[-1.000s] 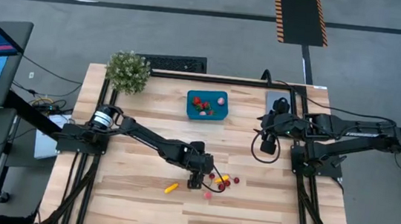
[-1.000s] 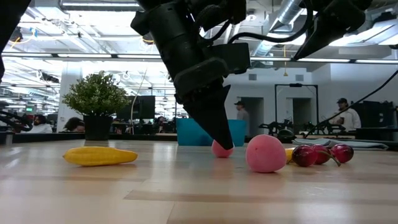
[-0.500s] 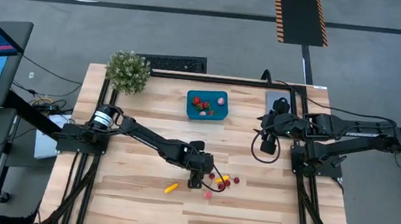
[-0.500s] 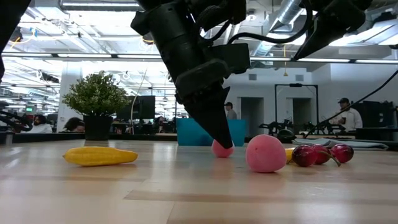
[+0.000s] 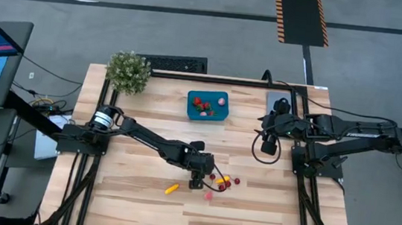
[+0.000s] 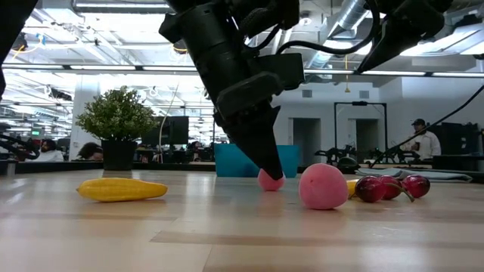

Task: Pick and placing Produce into tupperware
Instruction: Put the top peach into the blue bin

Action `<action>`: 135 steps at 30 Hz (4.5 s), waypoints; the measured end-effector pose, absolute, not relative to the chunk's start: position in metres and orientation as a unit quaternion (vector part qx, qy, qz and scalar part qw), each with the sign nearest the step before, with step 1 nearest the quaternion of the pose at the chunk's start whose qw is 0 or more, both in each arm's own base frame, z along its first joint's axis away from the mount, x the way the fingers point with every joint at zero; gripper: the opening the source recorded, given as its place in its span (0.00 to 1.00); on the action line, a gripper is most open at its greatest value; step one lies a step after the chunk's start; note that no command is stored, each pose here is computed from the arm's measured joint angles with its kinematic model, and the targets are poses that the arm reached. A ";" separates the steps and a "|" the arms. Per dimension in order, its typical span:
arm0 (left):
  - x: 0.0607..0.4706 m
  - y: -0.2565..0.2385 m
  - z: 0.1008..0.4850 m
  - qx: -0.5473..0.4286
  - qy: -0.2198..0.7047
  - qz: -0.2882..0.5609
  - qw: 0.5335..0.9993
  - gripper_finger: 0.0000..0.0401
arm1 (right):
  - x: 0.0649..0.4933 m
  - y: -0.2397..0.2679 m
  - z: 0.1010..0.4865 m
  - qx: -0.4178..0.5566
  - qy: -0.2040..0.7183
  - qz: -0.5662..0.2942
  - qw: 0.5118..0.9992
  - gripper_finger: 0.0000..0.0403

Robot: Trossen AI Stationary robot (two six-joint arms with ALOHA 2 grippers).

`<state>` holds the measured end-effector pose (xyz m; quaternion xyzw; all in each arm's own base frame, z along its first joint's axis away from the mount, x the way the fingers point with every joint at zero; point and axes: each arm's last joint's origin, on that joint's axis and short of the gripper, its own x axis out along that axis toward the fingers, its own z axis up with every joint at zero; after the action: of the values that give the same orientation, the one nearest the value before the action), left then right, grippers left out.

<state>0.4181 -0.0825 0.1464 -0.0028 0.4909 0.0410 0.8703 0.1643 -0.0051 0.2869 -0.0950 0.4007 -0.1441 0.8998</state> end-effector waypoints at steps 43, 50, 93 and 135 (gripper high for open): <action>0.344 -0.194 0.455 0.112 -0.174 -0.271 0.940 0.35 | 0.166 -0.005 0.289 -0.094 0.390 -0.145 0.904 0.56; 0.333 -0.210 0.459 0.210 -0.236 -0.290 0.903 0.35 | 0.166 -0.005 0.289 -0.094 0.389 -0.145 0.905 0.56; 0.358 -0.151 0.420 0.283 0.098 0.224 0.927 0.35 | 0.167 -0.005 0.290 -0.083 0.382 -0.149 0.908 0.56; 0.358 -0.146 0.472 -0.172 -0.218 -0.047 0.960 0.35 | 0.167 -0.005 0.289 -0.092 0.384 -0.146 0.907 0.56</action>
<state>0.3578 -0.1463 0.4721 -0.1717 -0.2177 -0.0468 0.9597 0.1669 -0.0051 0.2893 -0.0919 0.3838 -0.1458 0.9072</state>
